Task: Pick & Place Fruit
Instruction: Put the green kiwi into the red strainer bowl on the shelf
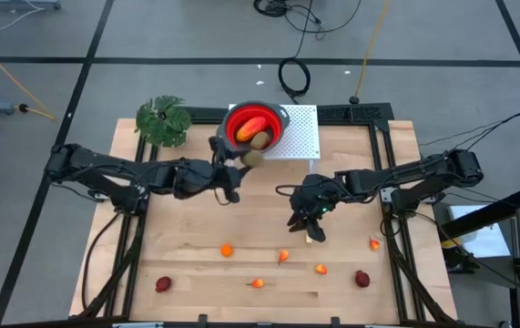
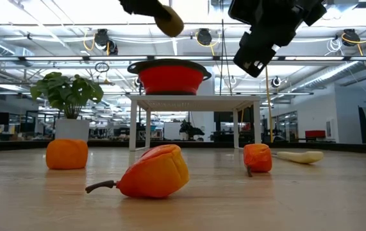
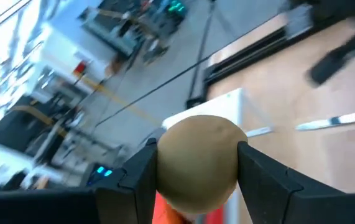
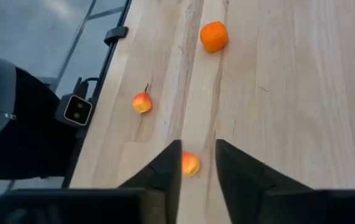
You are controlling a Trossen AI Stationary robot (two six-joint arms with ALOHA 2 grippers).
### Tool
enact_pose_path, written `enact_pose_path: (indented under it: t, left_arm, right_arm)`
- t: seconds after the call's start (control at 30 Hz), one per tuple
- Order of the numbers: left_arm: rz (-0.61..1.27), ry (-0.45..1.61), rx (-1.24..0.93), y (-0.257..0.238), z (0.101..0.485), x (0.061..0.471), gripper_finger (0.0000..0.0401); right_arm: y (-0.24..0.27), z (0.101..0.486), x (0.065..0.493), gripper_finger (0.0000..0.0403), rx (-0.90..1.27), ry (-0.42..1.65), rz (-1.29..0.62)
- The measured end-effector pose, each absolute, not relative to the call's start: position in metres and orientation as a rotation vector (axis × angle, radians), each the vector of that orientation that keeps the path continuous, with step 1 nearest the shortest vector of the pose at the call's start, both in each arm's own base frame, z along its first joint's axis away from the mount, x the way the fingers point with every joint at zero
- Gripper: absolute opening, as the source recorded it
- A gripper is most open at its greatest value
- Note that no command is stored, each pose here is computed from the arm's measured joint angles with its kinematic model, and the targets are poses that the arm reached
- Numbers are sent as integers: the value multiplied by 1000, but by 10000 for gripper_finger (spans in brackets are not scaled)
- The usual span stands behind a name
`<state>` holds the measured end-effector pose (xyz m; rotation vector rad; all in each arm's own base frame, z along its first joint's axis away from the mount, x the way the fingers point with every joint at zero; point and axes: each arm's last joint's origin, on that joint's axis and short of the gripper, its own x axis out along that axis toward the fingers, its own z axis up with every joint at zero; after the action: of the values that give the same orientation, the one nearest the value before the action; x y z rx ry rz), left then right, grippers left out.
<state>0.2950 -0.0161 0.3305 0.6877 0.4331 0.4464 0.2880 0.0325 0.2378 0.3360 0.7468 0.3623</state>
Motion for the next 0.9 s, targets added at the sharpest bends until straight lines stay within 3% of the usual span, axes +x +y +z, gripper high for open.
enact_pose_path:
  t: [0.27,0.57,0.9]
  left_arm:
    - [616,442,651,9,334,295,182]
    - [697,474,602,46,333,292,182]
    - [586,523,403,78,321,285,182]
  right_arm:
    - [32,238,288,5,241,725,395]
    - [26,238,289,1,206,713,390]
    - [15,238,289,1,212,707,363]
